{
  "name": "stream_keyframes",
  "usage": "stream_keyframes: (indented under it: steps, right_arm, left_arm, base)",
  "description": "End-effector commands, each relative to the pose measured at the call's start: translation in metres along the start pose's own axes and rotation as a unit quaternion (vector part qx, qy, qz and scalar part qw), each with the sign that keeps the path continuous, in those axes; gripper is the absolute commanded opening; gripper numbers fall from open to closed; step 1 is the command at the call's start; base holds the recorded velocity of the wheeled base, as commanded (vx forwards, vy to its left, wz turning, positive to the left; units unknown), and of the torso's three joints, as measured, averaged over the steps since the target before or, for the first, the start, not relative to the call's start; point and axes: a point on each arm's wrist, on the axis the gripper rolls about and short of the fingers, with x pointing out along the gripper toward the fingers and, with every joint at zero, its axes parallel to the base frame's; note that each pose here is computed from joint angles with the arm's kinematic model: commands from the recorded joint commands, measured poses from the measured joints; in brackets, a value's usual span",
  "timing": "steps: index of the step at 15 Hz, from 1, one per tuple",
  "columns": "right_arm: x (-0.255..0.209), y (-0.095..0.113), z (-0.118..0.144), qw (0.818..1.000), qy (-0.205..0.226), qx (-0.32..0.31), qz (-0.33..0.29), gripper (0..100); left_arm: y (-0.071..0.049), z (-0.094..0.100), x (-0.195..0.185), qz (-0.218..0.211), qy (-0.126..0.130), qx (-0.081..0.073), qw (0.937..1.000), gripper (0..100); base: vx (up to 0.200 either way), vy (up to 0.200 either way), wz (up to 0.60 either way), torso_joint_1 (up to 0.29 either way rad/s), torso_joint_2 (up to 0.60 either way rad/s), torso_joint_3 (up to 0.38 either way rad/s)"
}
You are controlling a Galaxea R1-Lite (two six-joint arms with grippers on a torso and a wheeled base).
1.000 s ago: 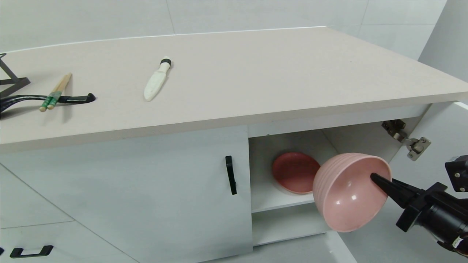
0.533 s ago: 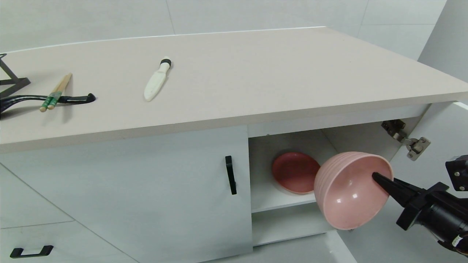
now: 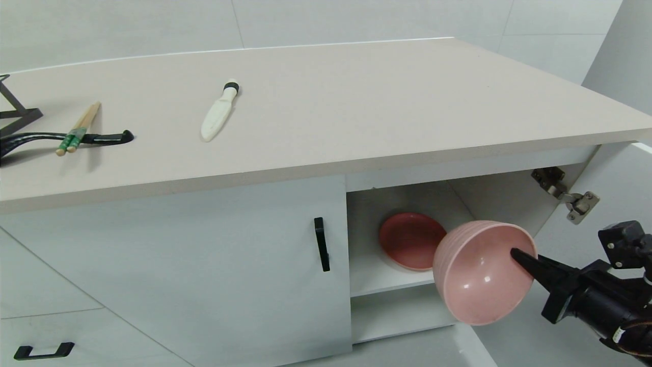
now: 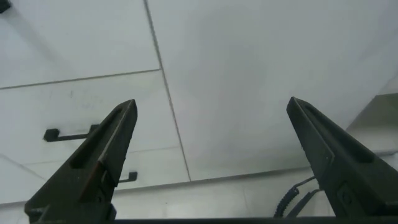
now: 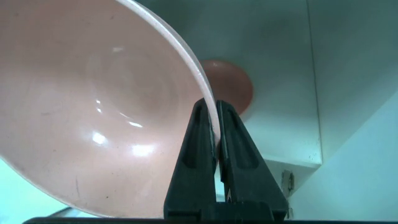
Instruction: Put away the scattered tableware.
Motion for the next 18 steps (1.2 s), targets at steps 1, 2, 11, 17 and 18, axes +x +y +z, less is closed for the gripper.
stream_keyframes:
  steps: [1, 2, 11, 17, 18]
  right_arm:
    - [0.009, -0.001, -0.014, 0.999, 0.038, 0.004, -0.001, 0]
    - [0.013, -0.002, -0.020, 0.999, 0.054, 0.006, -0.004, 0]
    - [0.051, -0.007, -0.027, 0.996, 0.053, 0.063, -0.017, 0]
    - [0.123, -0.015, -0.046, 0.997, 0.036, 0.064, -0.027, 0]
    - [0.135, -0.017, -0.054, 0.997, 0.038, 0.064, -0.028, 0]
  left_arm:
    - [0.000, -0.002, 0.000, -0.002, -0.001, 0.004, 1.0000, 100]
    - [0.000, -0.002, 0.000, -0.002, -0.001, -0.001, 1.0000, 100]
    - [0.000, -0.002, 0.000, -0.003, -0.001, -0.034, 0.9994, 100]
    - [-0.001, -0.002, 0.000, -0.018, -0.001, 0.005, 0.9998, 100]
    - [-0.001, -0.002, 0.000, -0.032, -0.004, 0.016, 0.9994, 100]
  base:
    - [0.000, 0.000, 0.00, 0.000, 0.00, 0.000]
    - [0.000, 0.000, 0.00, 0.000, 0.00, 0.000]
    - [0.000, 0.000, 0.00, 0.000, 0.00, 0.000]
    - [0.000, 0.000, 0.00, 0.000, 0.00, 0.000]
    - [0.000, 0.000, 0.00, 0.000, 0.00, 0.000]
